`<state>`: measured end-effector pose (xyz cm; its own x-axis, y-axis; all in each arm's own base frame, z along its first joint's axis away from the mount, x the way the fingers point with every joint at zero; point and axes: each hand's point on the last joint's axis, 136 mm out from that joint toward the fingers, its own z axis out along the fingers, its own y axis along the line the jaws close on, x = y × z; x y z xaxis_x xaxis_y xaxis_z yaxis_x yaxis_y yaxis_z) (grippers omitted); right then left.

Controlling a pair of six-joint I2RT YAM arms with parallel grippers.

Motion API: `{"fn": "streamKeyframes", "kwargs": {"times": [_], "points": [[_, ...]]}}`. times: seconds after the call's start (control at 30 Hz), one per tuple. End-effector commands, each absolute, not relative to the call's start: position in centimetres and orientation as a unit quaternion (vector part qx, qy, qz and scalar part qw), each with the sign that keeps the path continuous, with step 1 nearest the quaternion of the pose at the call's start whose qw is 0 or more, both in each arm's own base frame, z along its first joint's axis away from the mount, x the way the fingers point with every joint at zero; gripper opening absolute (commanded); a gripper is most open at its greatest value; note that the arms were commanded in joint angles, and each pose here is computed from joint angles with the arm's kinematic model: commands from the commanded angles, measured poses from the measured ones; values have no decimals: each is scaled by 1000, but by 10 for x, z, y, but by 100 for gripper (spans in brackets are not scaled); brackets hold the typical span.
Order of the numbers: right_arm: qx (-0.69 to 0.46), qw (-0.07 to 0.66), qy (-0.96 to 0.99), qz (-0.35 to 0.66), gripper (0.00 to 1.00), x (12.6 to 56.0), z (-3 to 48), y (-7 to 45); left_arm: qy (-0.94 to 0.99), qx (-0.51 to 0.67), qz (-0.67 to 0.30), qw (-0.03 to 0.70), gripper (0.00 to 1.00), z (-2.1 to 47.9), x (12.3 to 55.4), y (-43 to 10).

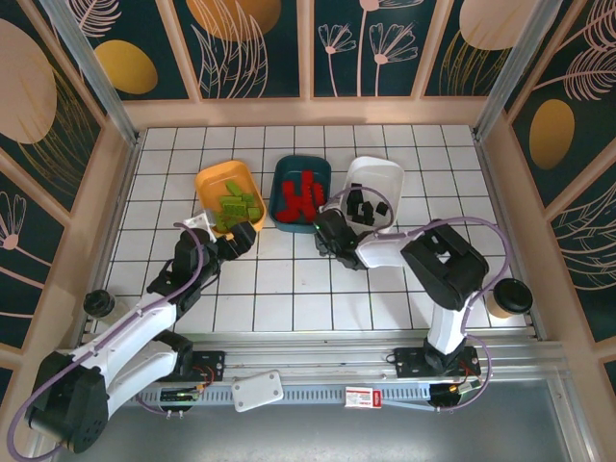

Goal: Sort the legos into containers by color
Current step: Pick up the lego from the center of the table, then place the lego in the container.

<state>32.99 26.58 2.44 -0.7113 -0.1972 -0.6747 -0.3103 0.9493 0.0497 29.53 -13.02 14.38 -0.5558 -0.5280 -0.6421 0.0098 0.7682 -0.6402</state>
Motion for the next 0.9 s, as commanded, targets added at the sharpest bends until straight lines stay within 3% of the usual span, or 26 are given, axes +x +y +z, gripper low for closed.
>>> {"fn": "streamKeyframes", "kwargs": {"times": [0.0,0.2,0.53,0.6,0.67,0.73,0.87], "points": [[-149,374,907,122,18,304,57,270,829,-154,-307,441,99,145,292,-132],[-108,442,875,166,15,297,138,240,826,-153,-305,448,99,150,290,-129],[23,443,891,93,17,406,138,149,827,-160,-296,449,99,154,289,-125],[34,442,893,82,26,424,135,141,827,-163,-293,451,98,155,288,-123],[39,446,891,75,57,439,137,137,825,-167,-292,454,99,158,288,-121],[41,460,884,71,75,447,148,135,824,-172,-286,458,99,162,288,-118],[47,507,854,107,84,439,195,137,814,-187,-275,476,99,175,291,-110]]}}
